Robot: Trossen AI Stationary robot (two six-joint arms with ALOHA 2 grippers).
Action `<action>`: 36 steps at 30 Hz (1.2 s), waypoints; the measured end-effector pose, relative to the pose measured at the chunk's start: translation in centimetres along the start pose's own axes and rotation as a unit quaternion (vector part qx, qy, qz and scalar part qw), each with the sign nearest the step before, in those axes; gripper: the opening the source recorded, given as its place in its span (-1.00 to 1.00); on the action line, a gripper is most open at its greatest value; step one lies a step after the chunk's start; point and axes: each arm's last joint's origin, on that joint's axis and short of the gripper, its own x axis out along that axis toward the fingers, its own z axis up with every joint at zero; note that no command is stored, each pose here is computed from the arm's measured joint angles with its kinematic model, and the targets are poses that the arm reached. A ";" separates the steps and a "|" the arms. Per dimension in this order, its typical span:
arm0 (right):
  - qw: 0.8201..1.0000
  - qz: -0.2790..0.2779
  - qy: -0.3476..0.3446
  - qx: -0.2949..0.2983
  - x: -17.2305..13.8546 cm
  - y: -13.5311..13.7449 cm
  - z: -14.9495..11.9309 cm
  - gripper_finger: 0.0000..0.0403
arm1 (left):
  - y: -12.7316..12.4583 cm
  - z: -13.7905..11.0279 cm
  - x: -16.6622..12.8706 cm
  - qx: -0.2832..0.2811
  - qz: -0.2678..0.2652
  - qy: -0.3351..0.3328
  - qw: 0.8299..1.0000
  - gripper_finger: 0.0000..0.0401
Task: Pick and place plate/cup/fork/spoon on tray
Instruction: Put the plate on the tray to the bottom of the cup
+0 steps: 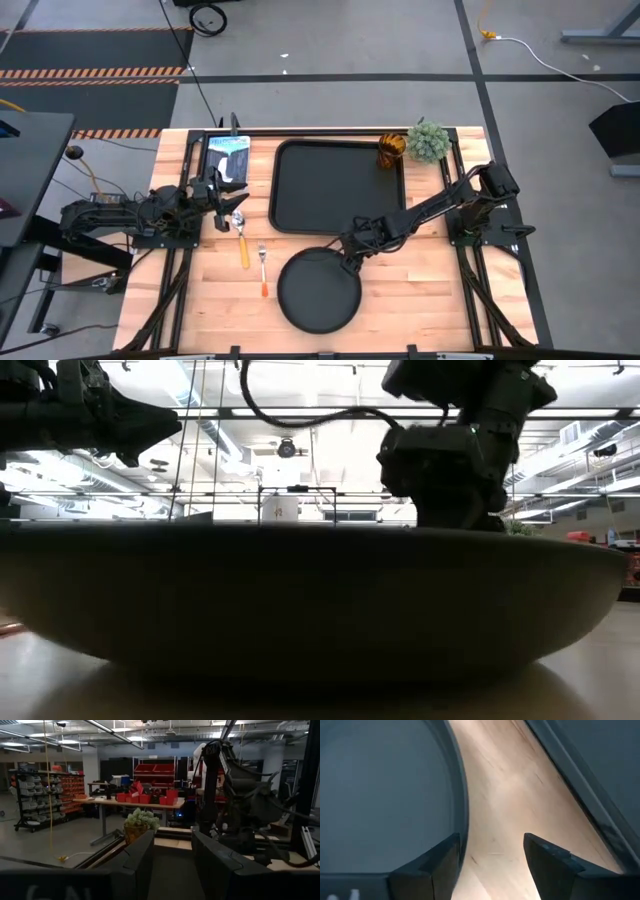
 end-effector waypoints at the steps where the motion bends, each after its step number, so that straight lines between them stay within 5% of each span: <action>1: 1.000 0.001 -0.001 0.003 0.2 -0.2 -0.1 0.11 | 0.0 0.0 0.0 0.000 0.000 0.000 1.000 -0.29; 15: 1.000 0.002 -0.001 0.020 0.5 -0.5 -0.4 -0.06 | 0.0 0.0 0.0 0.000 0.000 0.000 1.000 -0.29; 25: 0.999 -0.013 -0.010 0.046 0.5 -1.1 0.1 -0.38 | 0.0 0.0 0.0 0.000 0.000 0.000 1.000 -0.29; 36: 0.997 0.033 0.043 0.054 0.5 -2.3 1.6 -0.93 | 0.0 0.0 0.0 0.000 0.000 0.000 1.000 -0.29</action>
